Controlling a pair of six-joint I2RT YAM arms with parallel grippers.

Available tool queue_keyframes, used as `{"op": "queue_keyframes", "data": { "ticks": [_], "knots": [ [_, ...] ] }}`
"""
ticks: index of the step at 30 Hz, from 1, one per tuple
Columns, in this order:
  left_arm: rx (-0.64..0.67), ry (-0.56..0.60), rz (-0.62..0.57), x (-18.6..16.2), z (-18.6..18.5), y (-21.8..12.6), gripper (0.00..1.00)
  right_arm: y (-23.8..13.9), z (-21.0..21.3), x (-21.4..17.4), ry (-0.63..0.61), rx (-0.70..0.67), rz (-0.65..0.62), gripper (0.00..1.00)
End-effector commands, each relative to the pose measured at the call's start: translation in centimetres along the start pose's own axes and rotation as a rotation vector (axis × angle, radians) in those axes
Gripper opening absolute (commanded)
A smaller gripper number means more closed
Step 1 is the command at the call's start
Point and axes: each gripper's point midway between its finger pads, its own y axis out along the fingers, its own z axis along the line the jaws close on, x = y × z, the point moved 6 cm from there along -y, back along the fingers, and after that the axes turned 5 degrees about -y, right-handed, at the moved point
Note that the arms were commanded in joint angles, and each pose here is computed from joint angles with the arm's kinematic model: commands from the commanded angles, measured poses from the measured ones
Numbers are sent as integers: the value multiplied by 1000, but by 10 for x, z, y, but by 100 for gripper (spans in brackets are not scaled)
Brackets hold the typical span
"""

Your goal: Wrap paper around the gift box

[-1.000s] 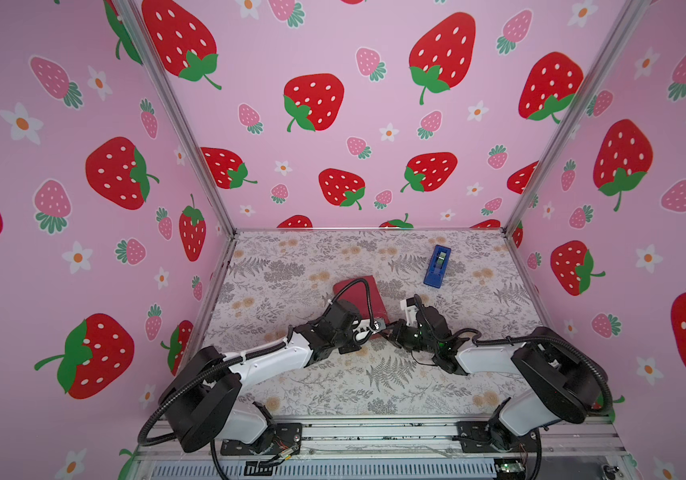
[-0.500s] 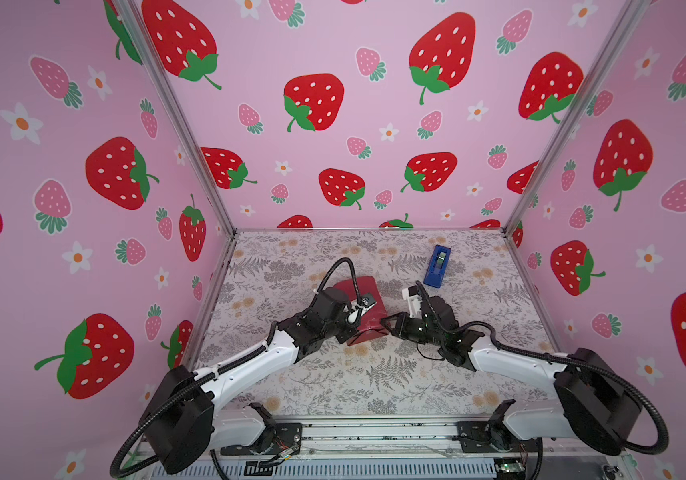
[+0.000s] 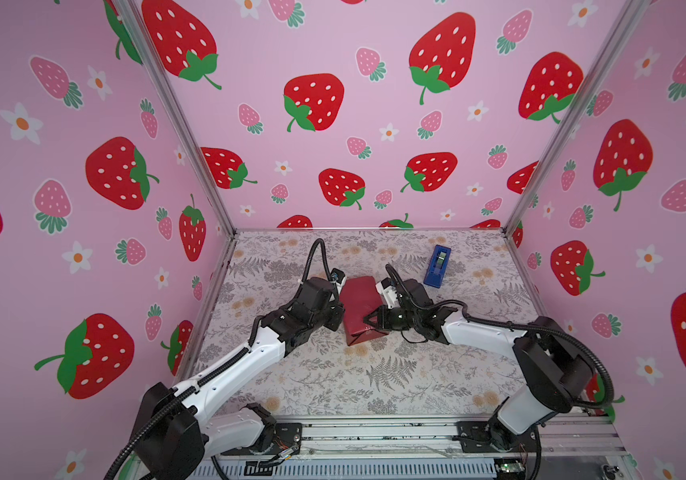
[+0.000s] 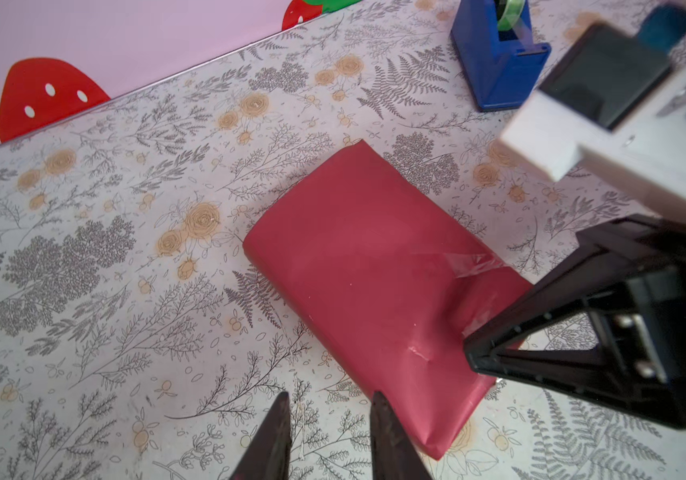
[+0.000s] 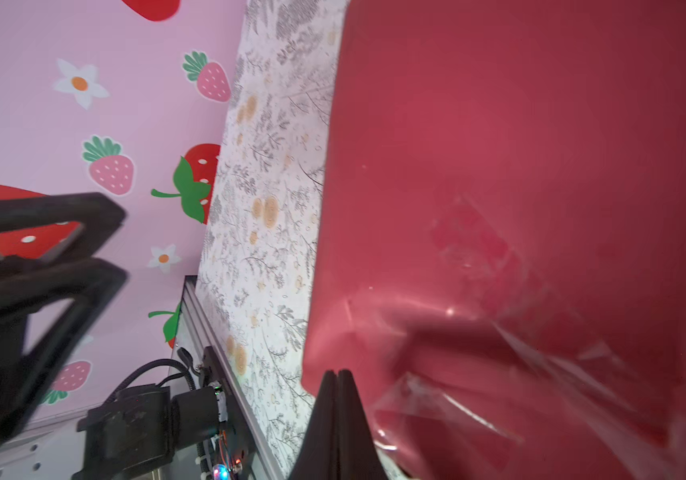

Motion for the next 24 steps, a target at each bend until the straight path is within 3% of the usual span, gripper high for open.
{"op": "queue_keyframes", "data": {
  "ticks": [1,5,10,13,24],
  "knots": [
    [6,-94,55,-13,3,1,35,2,-13,-2,14,-52,9,0],
    [-18,-121,88,-19,1,6,35,4,-24,-9,47,-48,31,0],
    [-38,-139,115,-21,-2,12,35,-19,9,19,-15,44,-55,0],
    [-40,-144,127,-20,-3,16,35,-31,6,25,-9,36,-88,0],
    [-30,-202,184,-24,3,26,33,-8,-38,1,62,-26,31,0]
  ]
}}
